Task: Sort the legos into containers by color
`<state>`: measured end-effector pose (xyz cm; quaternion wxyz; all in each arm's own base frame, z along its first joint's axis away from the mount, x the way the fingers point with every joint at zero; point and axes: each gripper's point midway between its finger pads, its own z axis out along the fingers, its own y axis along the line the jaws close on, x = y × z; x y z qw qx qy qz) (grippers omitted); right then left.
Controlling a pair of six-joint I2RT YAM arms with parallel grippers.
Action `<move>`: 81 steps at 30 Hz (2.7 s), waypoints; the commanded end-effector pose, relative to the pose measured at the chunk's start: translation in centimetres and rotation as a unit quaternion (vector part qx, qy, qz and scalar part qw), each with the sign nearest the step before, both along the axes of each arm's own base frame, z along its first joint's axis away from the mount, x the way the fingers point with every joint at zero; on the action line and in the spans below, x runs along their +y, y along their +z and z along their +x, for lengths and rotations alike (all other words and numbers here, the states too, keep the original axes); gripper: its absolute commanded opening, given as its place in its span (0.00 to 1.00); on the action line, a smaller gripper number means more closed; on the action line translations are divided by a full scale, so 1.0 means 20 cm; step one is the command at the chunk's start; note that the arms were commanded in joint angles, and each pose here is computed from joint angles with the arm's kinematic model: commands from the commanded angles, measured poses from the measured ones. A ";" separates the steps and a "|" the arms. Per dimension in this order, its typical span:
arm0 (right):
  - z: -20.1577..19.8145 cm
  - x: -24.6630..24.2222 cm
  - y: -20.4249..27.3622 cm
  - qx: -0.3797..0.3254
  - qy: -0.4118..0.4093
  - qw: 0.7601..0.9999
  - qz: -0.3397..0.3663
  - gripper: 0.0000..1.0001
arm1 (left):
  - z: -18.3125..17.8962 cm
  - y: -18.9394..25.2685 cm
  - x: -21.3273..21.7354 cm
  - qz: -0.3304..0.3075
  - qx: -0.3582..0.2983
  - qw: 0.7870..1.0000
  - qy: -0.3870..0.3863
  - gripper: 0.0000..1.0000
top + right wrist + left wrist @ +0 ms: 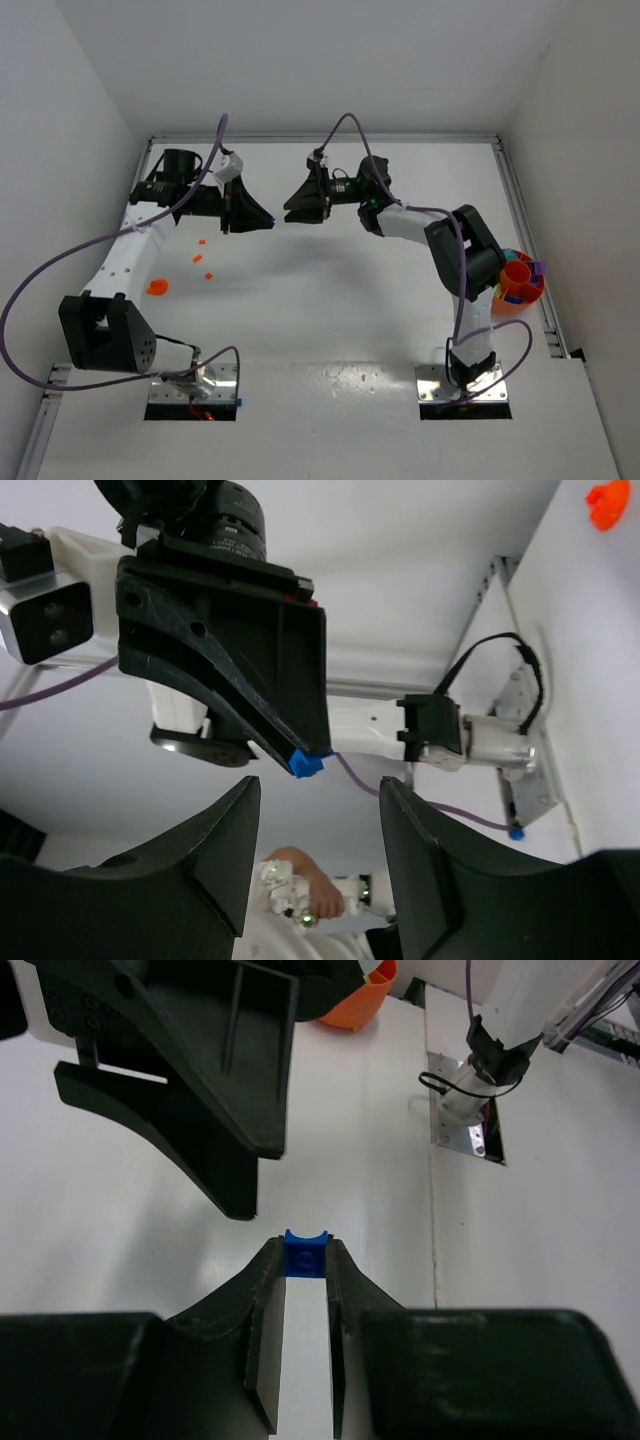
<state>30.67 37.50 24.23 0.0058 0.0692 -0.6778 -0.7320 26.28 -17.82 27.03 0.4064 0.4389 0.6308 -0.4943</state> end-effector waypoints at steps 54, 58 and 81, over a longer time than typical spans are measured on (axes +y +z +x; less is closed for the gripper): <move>0.12 -1.37 -0.34 -0.356 -0.059 0.741 -0.567 0.00 | 0.39 -0.09 0.18 0.120 0.107 0.948 0.276 1.00; -0.05 -1.72 -0.36 -0.321 -0.070 0.676 -0.660 0.00 | 0.36 -0.11 0.11 0.131 0.085 0.959 0.239 1.00; -0.67 -2.65 -0.53 -0.085 -0.136 0.586 -0.794 0.00 | 0.43 -0.09 -0.02 0.145 0.085 0.967 0.189 1.00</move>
